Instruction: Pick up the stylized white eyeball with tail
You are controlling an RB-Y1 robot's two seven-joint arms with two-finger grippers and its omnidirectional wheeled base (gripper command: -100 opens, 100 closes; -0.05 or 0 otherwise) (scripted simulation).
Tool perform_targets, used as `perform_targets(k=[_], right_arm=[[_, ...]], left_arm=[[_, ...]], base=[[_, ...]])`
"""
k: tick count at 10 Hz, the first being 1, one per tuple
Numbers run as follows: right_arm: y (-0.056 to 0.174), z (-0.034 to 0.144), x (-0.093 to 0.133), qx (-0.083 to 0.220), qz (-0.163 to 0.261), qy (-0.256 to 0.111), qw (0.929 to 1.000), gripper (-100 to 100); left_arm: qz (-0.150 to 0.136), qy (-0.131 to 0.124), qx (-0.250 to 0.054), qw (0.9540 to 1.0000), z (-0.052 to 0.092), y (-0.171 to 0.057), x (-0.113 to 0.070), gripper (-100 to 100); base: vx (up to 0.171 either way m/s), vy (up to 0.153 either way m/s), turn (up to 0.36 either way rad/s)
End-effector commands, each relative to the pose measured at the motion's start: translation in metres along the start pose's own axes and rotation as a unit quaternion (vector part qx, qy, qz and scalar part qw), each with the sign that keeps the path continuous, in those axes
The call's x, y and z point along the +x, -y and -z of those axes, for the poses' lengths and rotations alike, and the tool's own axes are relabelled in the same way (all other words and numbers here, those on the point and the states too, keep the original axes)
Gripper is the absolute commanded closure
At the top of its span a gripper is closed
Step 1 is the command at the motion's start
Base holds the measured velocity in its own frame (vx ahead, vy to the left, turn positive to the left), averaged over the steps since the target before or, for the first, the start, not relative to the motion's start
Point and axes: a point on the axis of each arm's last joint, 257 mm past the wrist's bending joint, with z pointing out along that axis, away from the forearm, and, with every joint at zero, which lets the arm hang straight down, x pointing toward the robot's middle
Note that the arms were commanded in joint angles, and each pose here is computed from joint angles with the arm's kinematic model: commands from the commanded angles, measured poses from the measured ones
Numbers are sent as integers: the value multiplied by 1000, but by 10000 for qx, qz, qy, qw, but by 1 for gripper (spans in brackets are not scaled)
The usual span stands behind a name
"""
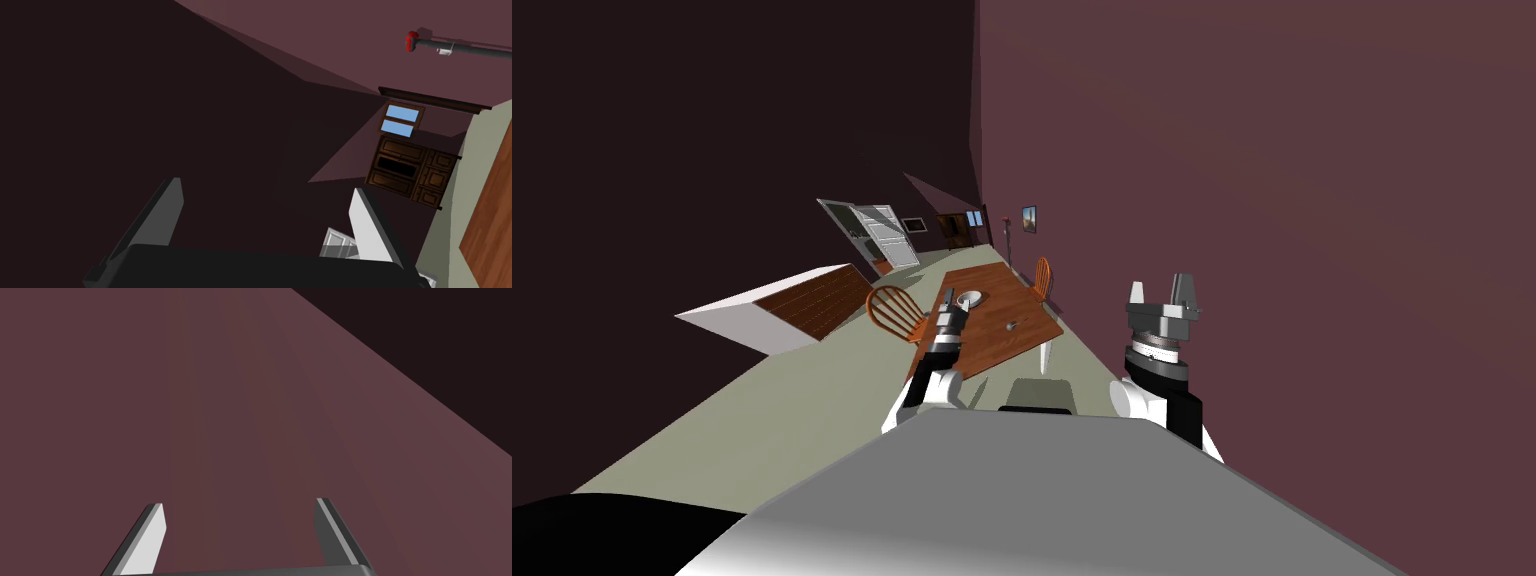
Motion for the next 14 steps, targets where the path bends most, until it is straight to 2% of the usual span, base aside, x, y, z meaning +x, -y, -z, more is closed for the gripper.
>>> perform_targets(k=[1, 4, 6, 7, 8, 9, 10, 11, 13, 14], right_arm=[[0, 0, 0, 0, 0, 0, 10000, 0], [0, 0, 0, 0, 0, 0, 10000, 0], [0, 0, 0, 0, 0, 0, 10000, 0], [0, 0, 0, 0, 0, 0, 10000, 0], [0, 0, 0, 0, 0, 0, 10000, 0], [0, 0, 0, 0, 0, 0, 10000, 0], [0, 0, 0, 0, 0, 0, 10000, 0], [0, 0, 0, 0, 0, 0, 10000, 0], [0, 0, 0, 0, 0, 0, 10000, 0], [0, 0, 0, 0, 0, 0, 10000, 0]], left_arm=[[206, -63, -313, 9993, -5, -25, 6, -100], [334, -106, -651, 9973, -7, -48, 11, -100], [579, -194, -1090, 9922, -12, -82, 22, -100], [576, -189, -1176, 9912, -11, -87, 21, -100], [686, -225, -1418, 9873, -12, -106, 26, -100], [685, -224, -1446, 9869, -11, -107, 26, -100], [784, -254, -1717, 9817, -11, -127, 31, -100], [784, -254, -1721, 9816, -11, -127, 31, -100], [956, -292, -2192, 9706, -9, -163, 38, -100], [951, -288, -2275, 9687, -7, -167, 38, -100]], base=[[-10, -41, -48], [-3, -28, -26], [-4, -34, -45], [-5, -32, -27], [-3, -30, -47], [0, -19, -24], [1, -21, -48], [1, -16, -29], [4, -25, -72], [9, -20, -38]])
